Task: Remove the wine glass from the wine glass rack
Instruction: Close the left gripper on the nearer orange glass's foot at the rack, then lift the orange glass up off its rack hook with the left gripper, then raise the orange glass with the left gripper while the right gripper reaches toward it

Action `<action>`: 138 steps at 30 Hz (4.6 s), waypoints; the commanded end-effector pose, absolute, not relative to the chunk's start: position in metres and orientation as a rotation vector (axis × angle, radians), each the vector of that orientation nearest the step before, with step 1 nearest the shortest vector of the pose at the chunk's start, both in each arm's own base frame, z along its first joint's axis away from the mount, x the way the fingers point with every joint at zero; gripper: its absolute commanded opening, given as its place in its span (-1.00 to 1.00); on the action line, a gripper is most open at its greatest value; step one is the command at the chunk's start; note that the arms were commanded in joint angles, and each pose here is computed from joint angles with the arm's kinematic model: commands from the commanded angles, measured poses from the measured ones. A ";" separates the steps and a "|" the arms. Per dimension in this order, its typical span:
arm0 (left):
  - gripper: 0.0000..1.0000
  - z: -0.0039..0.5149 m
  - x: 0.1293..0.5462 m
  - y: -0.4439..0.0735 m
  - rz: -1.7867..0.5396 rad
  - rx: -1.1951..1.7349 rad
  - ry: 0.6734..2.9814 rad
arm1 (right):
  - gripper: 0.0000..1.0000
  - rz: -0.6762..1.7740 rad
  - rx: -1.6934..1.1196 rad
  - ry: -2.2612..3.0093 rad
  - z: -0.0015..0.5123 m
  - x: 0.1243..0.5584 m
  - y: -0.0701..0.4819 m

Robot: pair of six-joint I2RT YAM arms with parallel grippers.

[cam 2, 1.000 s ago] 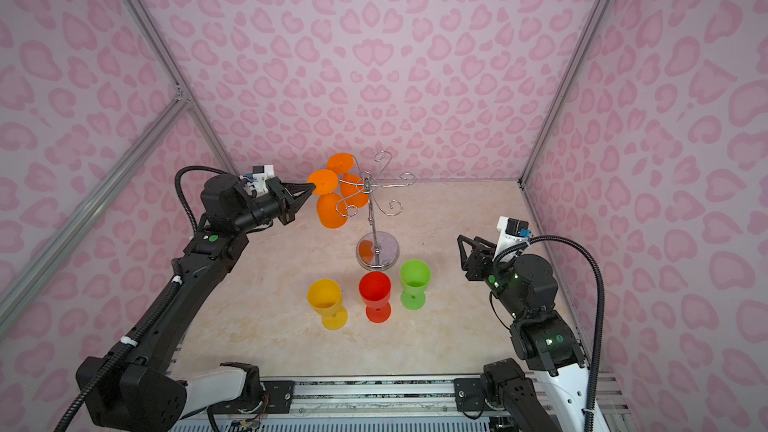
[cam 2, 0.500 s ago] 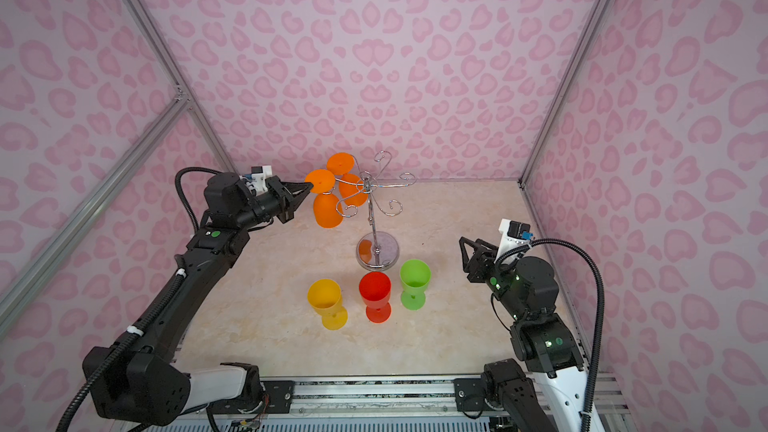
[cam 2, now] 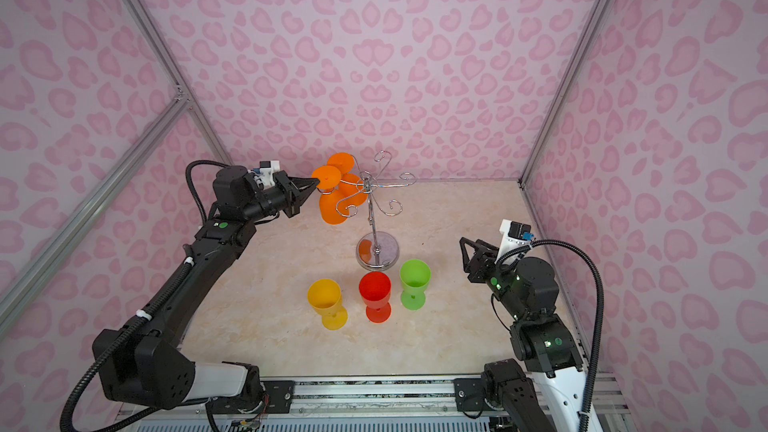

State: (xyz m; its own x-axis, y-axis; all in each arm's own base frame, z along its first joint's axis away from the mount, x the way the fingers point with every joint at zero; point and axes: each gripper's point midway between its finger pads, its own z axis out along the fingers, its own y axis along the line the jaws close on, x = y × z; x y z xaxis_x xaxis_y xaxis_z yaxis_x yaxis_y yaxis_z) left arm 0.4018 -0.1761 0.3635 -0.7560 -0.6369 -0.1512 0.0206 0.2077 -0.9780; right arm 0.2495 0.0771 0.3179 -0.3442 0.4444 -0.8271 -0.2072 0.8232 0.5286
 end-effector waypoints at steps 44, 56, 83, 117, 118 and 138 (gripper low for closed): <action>-0.92 0.389 0.313 -0.183 -1.698 -0.425 1.924 | -0.02 0.745 0.180 1.779 0.324 0.257 0.084; -0.94 0.418 0.273 -0.157 -1.682 -0.385 1.854 | -0.02 0.766 0.172 1.778 0.329 0.261 0.088; -0.94 0.607 0.222 -0.187 -1.808 0.151 1.450 | -0.04 1.135 0.023 1.508 0.406 0.251 0.126; -0.94 0.567 0.243 -0.284 -2.433 0.228 1.143 | 0.29 1.537 -0.227 0.986 0.501 0.260 0.145; -0.95 0.567 0.243 -0.284 -2.437 0.231 1.139 | 0.29 1.553 -0.234 0.977 0.503 0.260 0.146; -0.94 0.556 0.259 -0.304 -2.558 0.202 1.136 | -0.26 1.644 -0.353 1.045 0.497 0.259 0.171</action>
